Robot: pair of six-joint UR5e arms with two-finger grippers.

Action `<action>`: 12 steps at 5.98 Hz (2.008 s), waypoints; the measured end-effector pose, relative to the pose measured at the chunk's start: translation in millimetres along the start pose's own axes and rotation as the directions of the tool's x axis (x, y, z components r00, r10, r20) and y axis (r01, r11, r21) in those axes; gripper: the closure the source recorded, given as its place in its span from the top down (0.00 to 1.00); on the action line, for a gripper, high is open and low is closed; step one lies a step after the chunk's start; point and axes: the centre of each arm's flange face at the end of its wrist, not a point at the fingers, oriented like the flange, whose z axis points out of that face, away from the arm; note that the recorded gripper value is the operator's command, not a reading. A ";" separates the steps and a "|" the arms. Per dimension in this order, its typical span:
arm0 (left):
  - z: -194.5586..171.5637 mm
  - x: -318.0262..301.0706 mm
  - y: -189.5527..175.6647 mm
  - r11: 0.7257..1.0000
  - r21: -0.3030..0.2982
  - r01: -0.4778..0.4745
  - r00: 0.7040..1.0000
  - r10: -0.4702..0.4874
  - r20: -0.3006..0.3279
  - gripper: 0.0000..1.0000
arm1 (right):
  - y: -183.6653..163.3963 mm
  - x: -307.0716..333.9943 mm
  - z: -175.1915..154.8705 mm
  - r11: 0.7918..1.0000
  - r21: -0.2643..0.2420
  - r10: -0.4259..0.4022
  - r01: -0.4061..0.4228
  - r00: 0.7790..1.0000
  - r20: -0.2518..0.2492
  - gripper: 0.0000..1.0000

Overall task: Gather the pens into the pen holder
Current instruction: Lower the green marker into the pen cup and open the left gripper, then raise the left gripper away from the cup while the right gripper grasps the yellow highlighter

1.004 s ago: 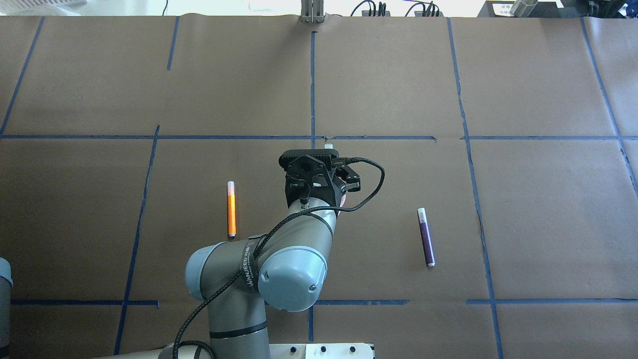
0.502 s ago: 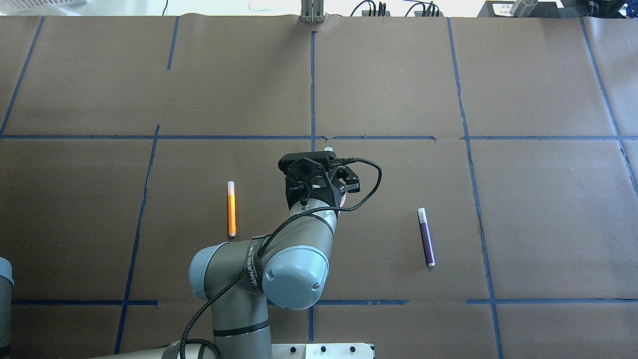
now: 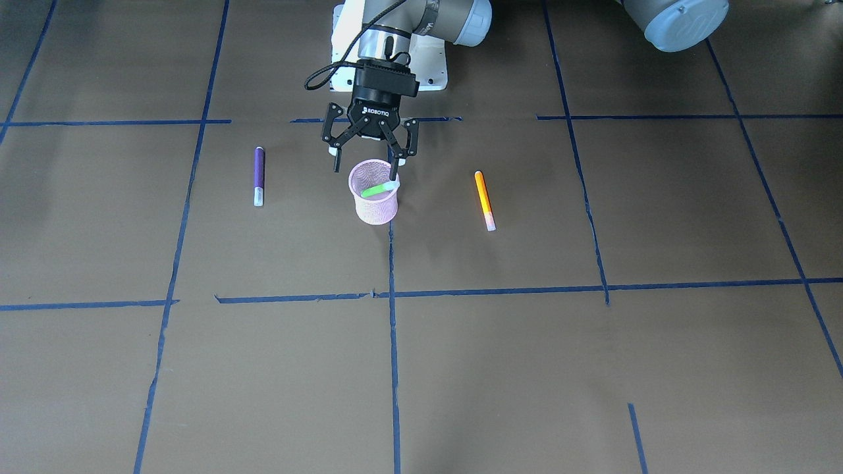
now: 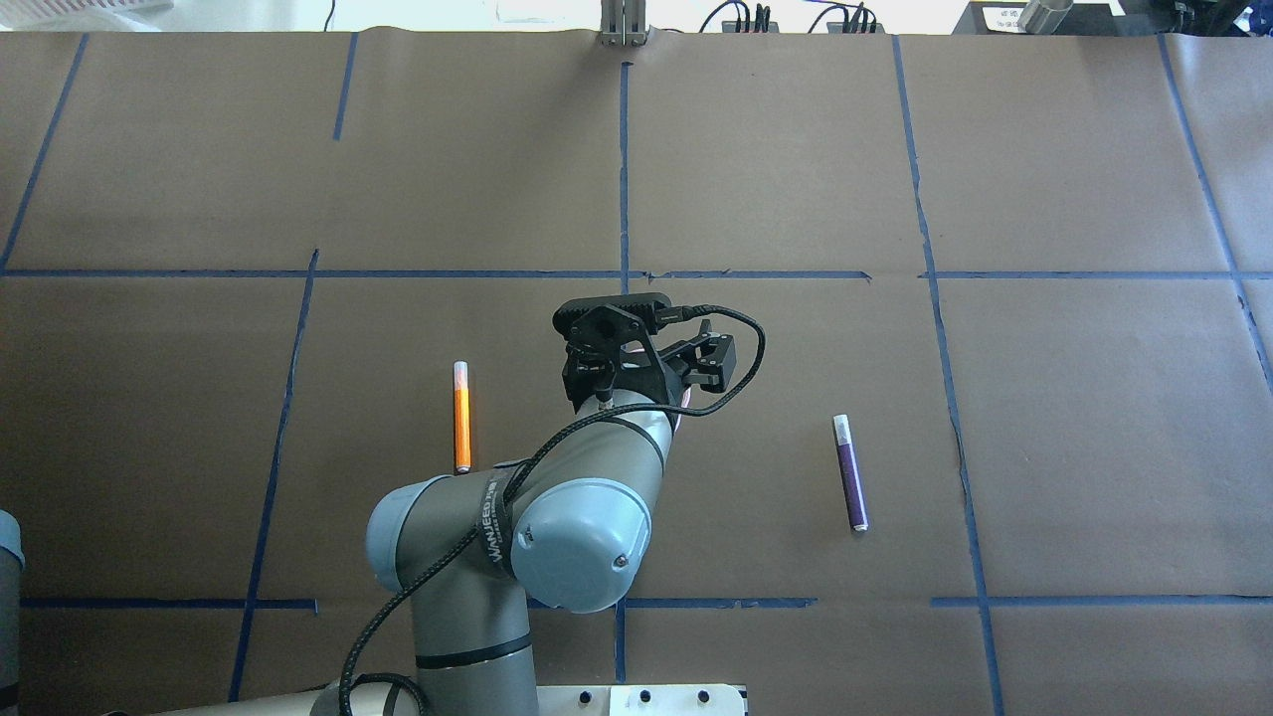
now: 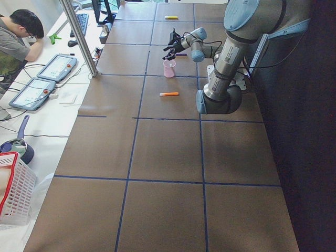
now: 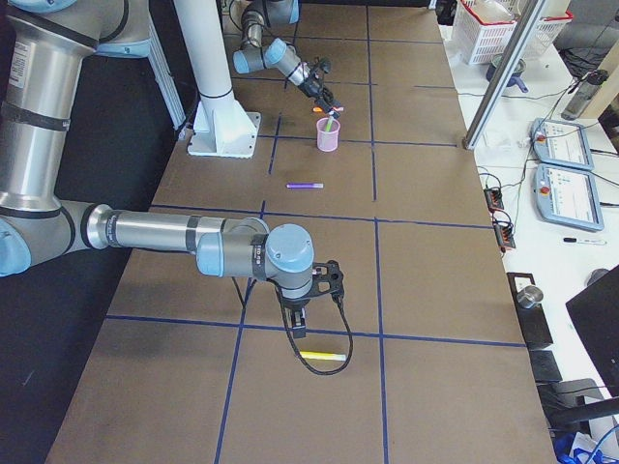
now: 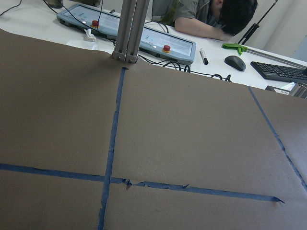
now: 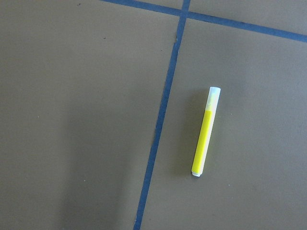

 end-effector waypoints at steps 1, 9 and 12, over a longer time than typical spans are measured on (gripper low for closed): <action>-8.6 -1.4 -16.2 0.999 -0.046 -0.029 1.000 0.030 0.004 1.00 | -0.1 -0.1 -0.2 1.000 0.001 -0.001 0.001 1.000 -0.001 1.00; -29.3 -158.8 -181.5 0.730 -0.656 -0.191 0.969 0.246 -0.008 1.00 | -11.2 32.5 50.8 0.997 0.059 0.049 -0.046 0.998 -0.049 0.96; -33.0 -167.3 -186.6 0.728 -0.663 -0.173 0.974 0.228 -0.003 1.00 | -53.4 47.9 126.6 0.991 0.070 0.118 -0.114 0.992 -0.046 0.89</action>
